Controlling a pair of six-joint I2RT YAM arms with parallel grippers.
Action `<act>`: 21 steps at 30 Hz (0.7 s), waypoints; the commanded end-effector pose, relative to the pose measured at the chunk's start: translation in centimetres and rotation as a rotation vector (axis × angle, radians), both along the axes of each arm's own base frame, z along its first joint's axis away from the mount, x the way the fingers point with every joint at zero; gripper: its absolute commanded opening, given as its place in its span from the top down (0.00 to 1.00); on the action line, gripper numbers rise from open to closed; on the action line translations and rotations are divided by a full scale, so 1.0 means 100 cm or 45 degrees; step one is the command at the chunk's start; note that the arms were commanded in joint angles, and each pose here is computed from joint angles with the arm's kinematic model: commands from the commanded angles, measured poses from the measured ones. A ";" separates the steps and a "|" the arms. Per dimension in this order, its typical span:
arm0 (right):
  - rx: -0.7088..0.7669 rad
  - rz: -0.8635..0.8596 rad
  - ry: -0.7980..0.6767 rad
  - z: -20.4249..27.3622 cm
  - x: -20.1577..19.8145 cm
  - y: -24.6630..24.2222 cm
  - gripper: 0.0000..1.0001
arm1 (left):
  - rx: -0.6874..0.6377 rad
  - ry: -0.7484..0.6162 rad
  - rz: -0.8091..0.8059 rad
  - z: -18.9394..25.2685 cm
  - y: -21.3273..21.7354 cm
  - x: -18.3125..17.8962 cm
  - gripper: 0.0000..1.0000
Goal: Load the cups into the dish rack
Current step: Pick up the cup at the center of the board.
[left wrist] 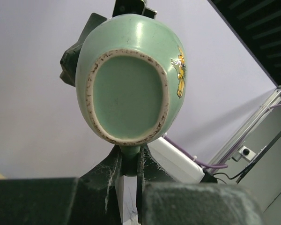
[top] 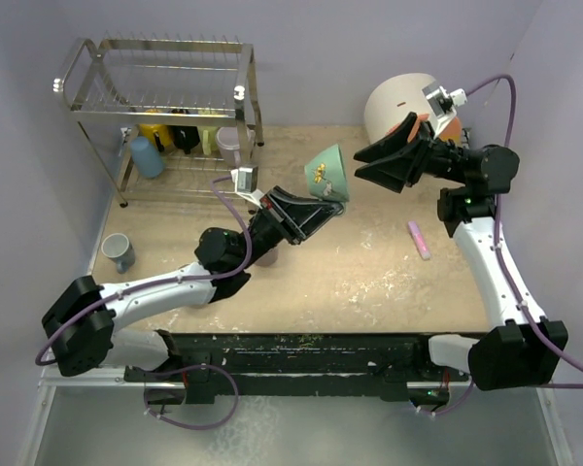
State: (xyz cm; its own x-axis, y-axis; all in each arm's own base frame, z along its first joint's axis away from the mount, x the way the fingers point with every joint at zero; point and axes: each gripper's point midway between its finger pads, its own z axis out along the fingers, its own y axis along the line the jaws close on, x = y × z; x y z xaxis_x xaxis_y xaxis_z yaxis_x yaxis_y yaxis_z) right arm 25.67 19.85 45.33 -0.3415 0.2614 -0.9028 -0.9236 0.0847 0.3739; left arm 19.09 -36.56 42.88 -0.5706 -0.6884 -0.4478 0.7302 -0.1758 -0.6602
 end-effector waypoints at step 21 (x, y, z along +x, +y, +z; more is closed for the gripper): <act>-0.428 -0.302 -0.186 -0.140 0.058 -0.074 0.41 | 0.918 0.332 0.597 -0.104 0.123 0.032 1.00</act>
